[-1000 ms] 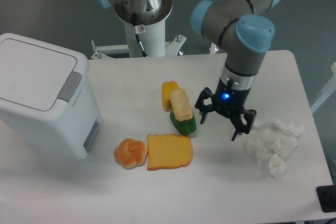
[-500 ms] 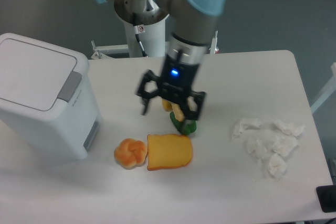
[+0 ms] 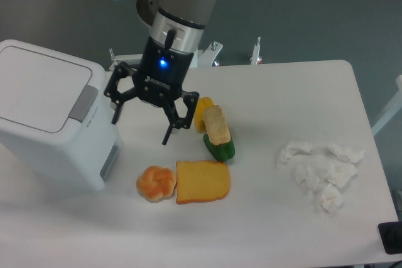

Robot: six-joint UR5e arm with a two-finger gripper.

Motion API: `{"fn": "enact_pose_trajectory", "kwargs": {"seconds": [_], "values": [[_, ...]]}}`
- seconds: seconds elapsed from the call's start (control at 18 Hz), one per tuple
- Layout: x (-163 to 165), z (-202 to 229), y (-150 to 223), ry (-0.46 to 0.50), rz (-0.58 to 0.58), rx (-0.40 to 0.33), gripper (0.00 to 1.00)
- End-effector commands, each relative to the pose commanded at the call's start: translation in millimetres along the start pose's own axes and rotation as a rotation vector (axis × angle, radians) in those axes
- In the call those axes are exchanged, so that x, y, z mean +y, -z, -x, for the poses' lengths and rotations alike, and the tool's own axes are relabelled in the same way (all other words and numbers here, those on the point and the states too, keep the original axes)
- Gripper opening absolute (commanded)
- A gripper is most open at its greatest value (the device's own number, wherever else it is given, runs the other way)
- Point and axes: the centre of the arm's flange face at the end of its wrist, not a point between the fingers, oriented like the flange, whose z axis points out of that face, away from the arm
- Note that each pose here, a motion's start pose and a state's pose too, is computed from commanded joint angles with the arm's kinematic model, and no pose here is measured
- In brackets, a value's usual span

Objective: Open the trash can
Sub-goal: 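Move the gripper over the toy food toward the white trash can lid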

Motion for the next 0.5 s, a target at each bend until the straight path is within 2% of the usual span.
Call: {"fn": "enact_pose_trajectory", "kwargs": {"seconds": [0.5], "values": [[33.9, -22.3, -18.2, 0.024, 0.075, 0.03, 1.0]]}}
